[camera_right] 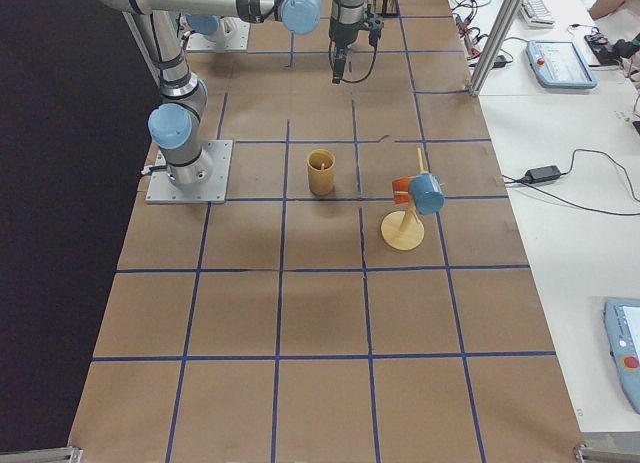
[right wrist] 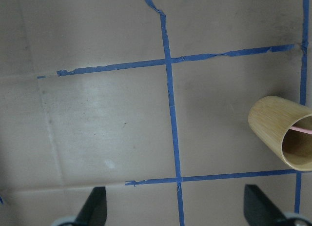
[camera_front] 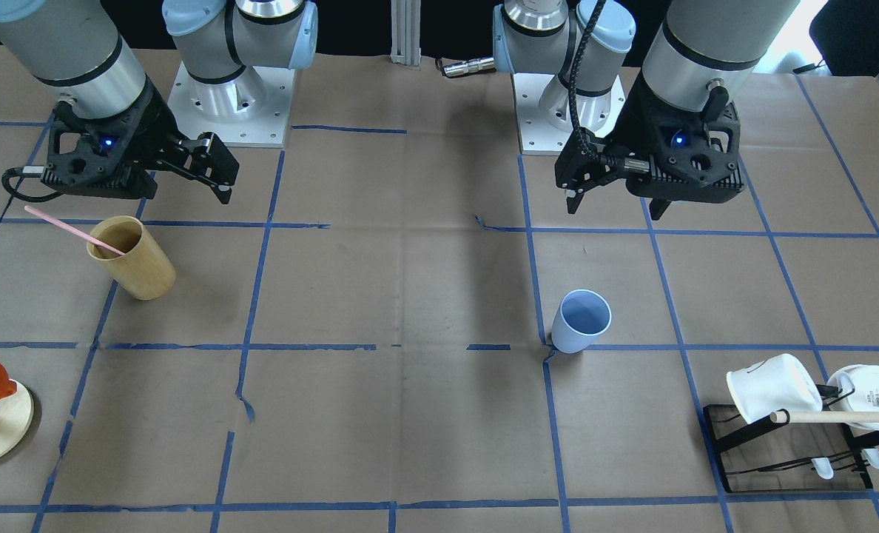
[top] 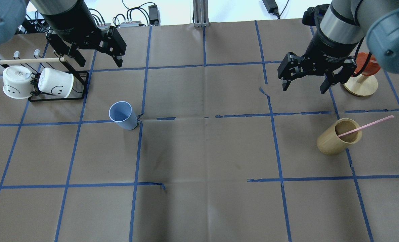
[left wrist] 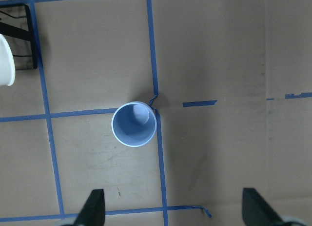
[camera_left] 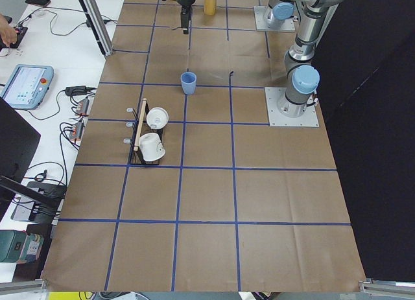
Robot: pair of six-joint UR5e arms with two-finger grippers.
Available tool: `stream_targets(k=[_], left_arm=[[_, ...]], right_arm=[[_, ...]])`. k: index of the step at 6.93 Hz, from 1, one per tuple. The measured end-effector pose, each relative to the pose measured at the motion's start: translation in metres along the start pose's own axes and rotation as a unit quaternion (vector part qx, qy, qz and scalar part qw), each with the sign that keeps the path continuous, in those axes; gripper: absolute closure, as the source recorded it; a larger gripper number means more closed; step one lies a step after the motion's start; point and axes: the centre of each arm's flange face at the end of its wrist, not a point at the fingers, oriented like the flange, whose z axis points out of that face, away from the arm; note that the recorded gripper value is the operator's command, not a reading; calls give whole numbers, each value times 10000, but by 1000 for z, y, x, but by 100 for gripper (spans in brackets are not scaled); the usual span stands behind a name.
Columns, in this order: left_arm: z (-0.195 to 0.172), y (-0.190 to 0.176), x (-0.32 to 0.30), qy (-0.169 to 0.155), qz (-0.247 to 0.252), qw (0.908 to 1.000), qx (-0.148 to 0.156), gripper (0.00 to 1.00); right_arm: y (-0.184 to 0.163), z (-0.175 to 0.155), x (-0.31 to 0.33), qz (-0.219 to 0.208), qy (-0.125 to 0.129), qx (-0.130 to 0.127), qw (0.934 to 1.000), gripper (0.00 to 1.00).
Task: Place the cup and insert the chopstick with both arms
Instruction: 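Move left gripper toward the light blue cup while right gripper nears bamboo cup, then grasp the light blue cup with left gripper while right gripper descends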
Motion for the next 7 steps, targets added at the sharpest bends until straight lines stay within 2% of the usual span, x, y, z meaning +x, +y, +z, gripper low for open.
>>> stream_targets(k=[2,4,5,7], left_arm=[[13,1,-1,-6,10,9999,-122,0],[55,-1,-2,20,16,9990,-456,0],[84,-4,-2,18,17,9989,-470,0],[132,-10,-11,7,125,9993,-352,0]], right_arm=[[-3,0,15,32,-12,-11,10000,0],[-7,3,40,-333,-8,-66,9994,1],[-9,7,49,-785,3,-110,9969,0],[-9,22,74,-1801,-52,-268,9833,0]])
